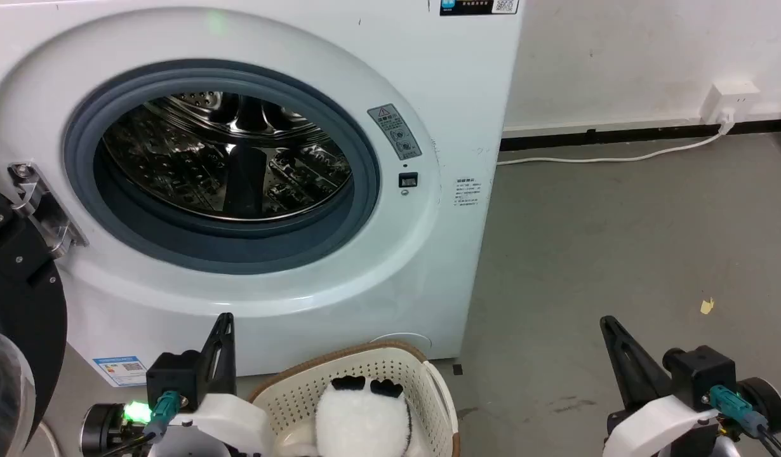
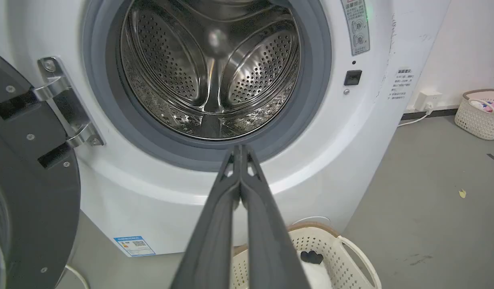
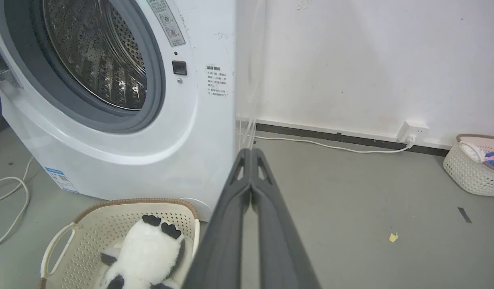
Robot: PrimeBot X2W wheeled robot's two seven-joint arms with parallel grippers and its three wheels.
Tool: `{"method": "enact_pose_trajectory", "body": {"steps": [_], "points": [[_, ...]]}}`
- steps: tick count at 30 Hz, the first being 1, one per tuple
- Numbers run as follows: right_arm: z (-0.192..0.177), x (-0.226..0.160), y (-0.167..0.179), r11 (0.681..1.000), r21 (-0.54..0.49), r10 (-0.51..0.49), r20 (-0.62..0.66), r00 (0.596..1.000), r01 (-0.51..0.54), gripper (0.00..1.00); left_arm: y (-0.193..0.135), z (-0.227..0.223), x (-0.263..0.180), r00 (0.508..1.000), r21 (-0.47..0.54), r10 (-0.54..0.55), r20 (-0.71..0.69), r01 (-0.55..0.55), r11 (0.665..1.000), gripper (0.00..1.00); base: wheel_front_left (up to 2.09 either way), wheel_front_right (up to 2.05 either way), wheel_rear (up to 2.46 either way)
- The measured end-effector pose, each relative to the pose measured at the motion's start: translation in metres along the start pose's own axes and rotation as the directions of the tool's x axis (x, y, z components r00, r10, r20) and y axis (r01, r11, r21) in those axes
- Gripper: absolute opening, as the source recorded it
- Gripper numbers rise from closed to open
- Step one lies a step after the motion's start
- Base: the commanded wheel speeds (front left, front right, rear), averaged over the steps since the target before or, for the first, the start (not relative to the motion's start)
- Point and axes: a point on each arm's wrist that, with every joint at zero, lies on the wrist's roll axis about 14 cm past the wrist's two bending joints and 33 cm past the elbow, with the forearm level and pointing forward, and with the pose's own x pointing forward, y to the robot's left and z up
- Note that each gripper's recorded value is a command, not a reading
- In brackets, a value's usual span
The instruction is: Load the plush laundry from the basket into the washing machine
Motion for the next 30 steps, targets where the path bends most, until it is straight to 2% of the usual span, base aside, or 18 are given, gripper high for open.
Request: {"method": "enact_pose_trajectory", "body": {"steps": [30], "points": [[0.0000,0.0000,0.0001,1.000,0.000,0.000,0.000,1.000,0.000,0.00,0.0001,0.0000,0.0000,1.000,0.000,0.000,0.000,0.000,1.000,0.00,0.00,0.00,0.00]]}}
